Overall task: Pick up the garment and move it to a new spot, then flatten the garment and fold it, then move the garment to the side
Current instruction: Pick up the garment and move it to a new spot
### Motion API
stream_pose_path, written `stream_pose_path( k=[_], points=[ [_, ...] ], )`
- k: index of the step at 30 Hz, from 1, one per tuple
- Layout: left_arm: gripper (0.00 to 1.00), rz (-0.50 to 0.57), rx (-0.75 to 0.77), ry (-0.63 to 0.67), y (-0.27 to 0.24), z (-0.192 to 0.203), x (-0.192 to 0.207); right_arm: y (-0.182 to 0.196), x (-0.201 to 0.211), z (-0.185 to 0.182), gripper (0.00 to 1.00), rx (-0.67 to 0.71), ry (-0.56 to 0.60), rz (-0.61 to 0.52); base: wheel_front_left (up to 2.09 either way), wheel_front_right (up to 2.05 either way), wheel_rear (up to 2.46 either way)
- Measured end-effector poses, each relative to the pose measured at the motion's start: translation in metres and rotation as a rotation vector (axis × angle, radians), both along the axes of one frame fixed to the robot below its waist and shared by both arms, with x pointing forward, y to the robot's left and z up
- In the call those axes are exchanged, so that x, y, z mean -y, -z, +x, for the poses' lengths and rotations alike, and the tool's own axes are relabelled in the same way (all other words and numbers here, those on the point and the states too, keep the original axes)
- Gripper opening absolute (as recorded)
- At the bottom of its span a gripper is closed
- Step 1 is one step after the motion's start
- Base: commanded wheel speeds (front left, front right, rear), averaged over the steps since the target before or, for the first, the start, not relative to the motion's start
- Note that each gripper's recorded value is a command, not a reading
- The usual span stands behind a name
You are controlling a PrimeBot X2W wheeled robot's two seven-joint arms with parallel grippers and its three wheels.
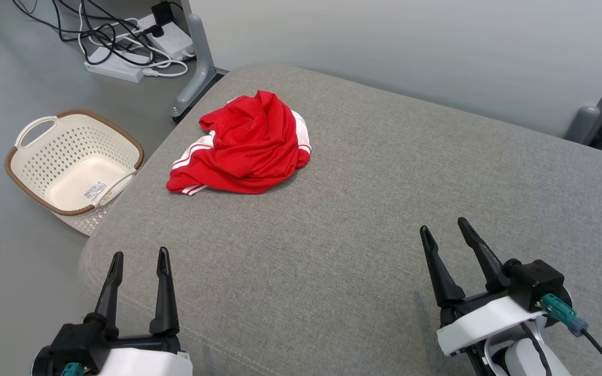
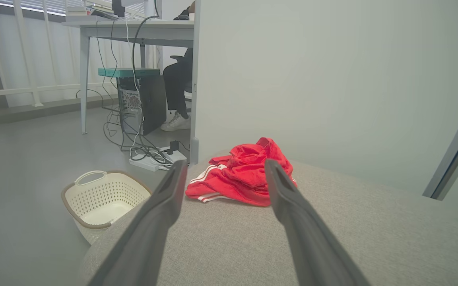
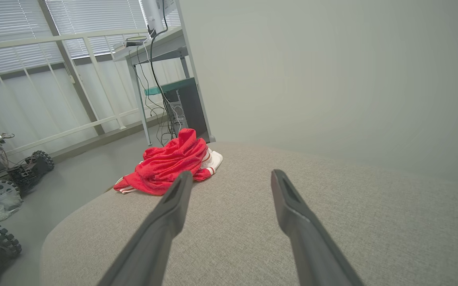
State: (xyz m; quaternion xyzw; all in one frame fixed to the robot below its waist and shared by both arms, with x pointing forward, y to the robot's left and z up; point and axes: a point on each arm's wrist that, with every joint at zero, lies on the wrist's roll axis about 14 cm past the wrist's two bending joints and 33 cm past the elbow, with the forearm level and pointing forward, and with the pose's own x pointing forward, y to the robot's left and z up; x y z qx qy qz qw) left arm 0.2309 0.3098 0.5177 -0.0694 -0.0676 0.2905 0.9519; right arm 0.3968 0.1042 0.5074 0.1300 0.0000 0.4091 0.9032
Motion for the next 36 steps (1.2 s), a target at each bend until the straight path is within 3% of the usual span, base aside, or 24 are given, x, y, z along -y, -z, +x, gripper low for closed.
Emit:
stream_pose_path(
  k=[14,23,29,36],
  points=[
    [1.0,-0.028,0.011,0.035,0.003,0.006,0.006,-0.003,0.009,0.002,1.0,0.004,0.029,0.007,0.0,0.0,0.0],
    [1.0,-0.028,-0.03,0.101,0.012,0.036,0.0,0.005,0.013,0.014,1.0,0.01,0.045,0.002,0.0,0.0,0.0],
    [1.0,0.049,-0.119,0.148,0.018,0.075,-0.03,-0.001,0.012,0.032,1.0,0.044,0.054,0.036,0.0,0.0,0.0],
    [1.0,-0.004,-0.29,0.223,0.025,0.151,-0.062,0.01,0.026,0.061,1.0,0.064,0.092,0.04,0.0,0.0,0.0]
  ],
)
